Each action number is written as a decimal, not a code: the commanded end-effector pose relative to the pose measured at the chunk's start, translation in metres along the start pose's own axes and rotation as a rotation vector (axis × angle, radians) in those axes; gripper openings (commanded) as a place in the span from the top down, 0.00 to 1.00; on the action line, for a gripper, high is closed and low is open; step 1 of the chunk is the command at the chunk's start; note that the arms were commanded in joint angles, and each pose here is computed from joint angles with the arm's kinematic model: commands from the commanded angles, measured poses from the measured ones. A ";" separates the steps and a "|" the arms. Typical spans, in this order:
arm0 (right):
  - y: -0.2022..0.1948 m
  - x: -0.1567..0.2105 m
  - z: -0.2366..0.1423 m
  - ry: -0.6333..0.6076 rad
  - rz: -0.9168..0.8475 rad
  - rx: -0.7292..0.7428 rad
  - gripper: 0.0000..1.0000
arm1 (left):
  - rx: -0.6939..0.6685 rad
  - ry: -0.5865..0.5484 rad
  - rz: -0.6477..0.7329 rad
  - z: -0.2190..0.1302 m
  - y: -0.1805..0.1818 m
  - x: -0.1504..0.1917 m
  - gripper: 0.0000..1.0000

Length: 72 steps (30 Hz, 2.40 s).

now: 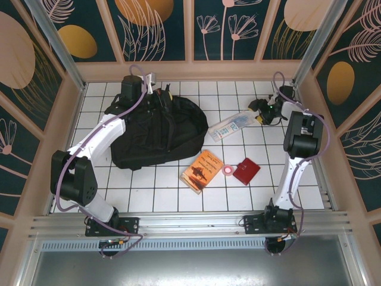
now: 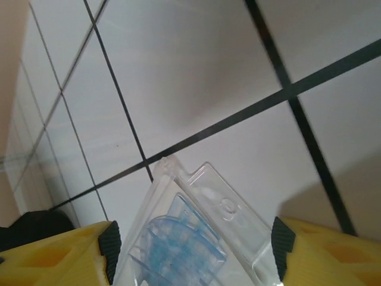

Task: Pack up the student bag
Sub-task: Move the loose stationery to the center of the table, then pick up the loose stationery at the center of the table.

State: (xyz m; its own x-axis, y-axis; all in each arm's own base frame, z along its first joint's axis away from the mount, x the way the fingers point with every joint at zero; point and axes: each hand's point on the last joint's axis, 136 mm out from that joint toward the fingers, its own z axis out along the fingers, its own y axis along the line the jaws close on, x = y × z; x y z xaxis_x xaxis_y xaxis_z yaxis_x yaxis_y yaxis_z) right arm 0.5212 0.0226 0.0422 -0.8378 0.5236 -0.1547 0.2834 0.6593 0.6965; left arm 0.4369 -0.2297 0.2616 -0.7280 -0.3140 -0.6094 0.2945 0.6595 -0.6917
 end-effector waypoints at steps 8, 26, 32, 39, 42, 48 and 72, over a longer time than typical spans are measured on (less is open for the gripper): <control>0.010 0.065 0.030 0.200 0.015 -0.158 0.30 | 0.036 -0.005 0.033 -0.002 -0.011 -0.006 1.00; 0.049 0.083 0.009 0.185 -0.045 -0.179 0.34 | 0.044 -0.009 0.040 -0.006 -0.015 -0.006 1.00; 0.042 0.068 -0.038 0.020 0.004 -0.102 0.32 | 0.024 -0.016 0.047 -0.007 -0.012 -0.007 1.00; 0.035 0.090 -0.033 0.061 0.048 -0.150 0.31 | 0.020 -0.015 0.041 -0.005 -0.010 -0.008 1.00; 0.029 0.097 -0.023 0.086 0.048 -0.137 0.31 | 0.015 -0.015 0.042 -0.005 -0.008 -0.008 1.00; 0.018 0.101 -0.011 0.111 0.034 -0.081 0.31 | 0.011 -0.018 0.044 -0.006 -0.008 -0.009 1.00; 0.072 0.134 0.037 0.300 -0.053 -0.306 0.40 | 0.023 0.001 0.028 0.001 -0.005 -0.007 1.00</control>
State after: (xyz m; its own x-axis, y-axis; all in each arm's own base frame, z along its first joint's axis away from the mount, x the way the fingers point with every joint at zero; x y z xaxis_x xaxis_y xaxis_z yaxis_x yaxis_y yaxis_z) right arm 0.4553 0.1380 0.0484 -0.9401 0.3362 -0.0567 0.1388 0.5294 0.8369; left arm 0.4361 -0.2294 0.2598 -0.7317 -0.3066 -0.6088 0.2957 0.6619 -0.6888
